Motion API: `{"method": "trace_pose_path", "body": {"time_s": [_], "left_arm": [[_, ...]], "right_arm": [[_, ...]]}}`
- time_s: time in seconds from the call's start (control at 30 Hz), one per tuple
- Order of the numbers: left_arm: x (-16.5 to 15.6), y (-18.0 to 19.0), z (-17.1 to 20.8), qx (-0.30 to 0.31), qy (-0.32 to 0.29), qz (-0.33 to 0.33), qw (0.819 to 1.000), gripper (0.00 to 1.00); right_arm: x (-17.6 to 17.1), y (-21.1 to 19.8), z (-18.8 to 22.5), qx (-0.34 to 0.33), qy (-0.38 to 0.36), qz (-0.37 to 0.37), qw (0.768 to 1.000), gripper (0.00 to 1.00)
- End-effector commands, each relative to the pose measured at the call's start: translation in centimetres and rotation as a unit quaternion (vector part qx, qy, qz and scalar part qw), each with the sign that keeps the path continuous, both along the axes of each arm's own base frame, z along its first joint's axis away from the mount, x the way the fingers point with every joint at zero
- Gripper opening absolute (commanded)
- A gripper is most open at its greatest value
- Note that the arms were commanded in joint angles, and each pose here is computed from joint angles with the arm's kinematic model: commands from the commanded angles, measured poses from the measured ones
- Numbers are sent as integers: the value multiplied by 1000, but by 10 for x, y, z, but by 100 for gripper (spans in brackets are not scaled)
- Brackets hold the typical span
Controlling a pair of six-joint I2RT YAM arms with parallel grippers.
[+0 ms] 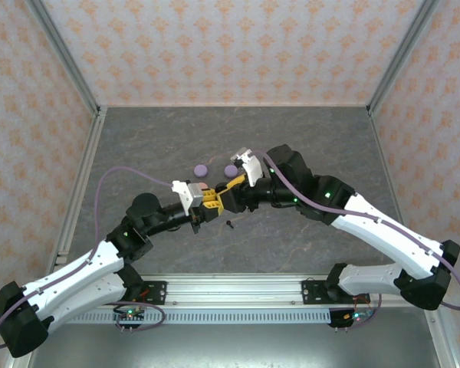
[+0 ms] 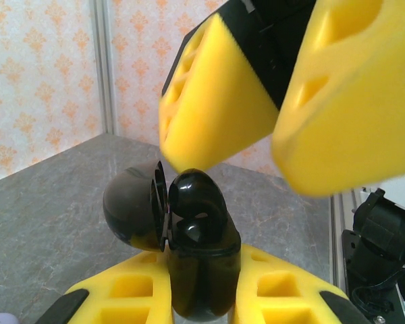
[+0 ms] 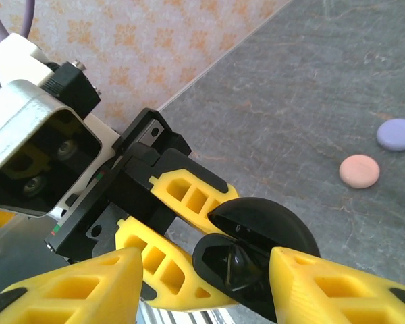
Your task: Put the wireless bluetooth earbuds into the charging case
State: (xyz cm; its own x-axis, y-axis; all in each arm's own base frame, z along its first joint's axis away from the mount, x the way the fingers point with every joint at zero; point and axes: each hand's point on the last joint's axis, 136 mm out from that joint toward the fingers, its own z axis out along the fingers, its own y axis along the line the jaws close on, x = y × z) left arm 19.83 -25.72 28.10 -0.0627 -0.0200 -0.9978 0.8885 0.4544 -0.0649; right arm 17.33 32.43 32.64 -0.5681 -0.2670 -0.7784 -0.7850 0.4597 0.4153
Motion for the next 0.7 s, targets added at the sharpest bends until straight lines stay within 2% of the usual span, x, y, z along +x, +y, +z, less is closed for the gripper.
{"method": "trace_pose_path", "body": {"time_s": [0.0, 0.37, 0.67], "left_arm": [[-3, 2, 22, -18, -37, 3, 999, 0], [-3, 1, 19, -14, -34, 4, 999, 0], [-2, 1, 19, -13, -32, 3, 999, 0]], "right_arm": [[-5, 1, 20, 23, 0, 12, 1000, 51], [-7, 11, 16, 32, 12, 29, 999, 47], [2, 2, 14, 16, -5, -1, 1000, 53]]}}
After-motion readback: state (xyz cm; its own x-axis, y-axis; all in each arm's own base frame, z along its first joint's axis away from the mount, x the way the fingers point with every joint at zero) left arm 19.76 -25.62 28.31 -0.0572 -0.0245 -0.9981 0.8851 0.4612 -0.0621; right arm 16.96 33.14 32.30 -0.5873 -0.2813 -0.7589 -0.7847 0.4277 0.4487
